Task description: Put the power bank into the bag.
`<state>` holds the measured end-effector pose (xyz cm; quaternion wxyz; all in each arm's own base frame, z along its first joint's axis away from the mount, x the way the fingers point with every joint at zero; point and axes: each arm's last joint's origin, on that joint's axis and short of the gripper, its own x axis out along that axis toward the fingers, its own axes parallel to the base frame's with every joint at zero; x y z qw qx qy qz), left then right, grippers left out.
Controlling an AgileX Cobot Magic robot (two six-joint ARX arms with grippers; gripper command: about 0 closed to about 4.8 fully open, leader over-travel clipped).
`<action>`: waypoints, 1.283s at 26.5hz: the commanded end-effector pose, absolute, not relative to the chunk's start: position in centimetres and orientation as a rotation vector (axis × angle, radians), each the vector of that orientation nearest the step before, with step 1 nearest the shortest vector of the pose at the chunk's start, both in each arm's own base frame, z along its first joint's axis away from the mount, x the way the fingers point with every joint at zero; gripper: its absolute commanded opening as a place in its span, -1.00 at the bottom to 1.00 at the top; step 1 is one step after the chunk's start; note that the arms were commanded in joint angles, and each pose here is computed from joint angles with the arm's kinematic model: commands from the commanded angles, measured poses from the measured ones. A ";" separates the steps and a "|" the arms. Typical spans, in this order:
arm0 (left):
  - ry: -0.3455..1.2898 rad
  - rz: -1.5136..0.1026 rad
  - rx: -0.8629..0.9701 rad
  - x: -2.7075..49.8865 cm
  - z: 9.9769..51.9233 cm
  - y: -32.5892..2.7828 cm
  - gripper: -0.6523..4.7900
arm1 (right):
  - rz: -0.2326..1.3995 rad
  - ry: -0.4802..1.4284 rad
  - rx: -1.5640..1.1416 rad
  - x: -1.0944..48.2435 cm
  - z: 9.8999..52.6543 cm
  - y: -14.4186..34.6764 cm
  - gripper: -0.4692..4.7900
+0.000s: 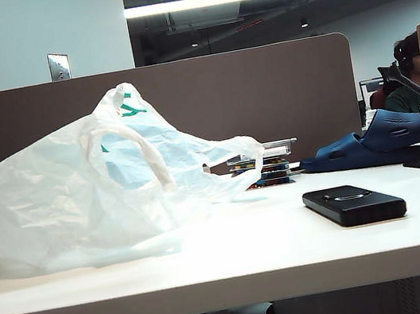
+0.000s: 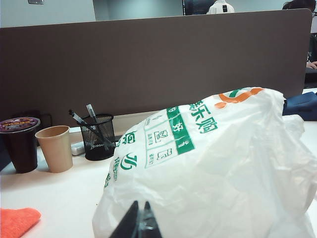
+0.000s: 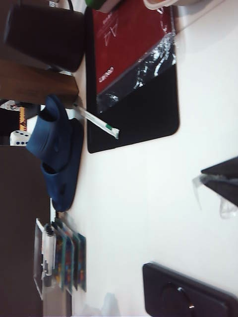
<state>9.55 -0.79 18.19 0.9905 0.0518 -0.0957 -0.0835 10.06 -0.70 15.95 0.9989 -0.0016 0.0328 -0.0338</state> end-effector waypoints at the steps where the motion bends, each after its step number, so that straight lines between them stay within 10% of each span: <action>1: -0.236 -0.166 0.106 9.4 18.8 -0.8 -0.78 | -0.066 0.008 -0.003 10.1 16.4 -0.7 -0.85; 34: -0.293 -0.189 0.105 6.1 26.7 -0.7 -0.78 | -0.065 -0.136 0.002 5.9 29.4 -0.4 -0.86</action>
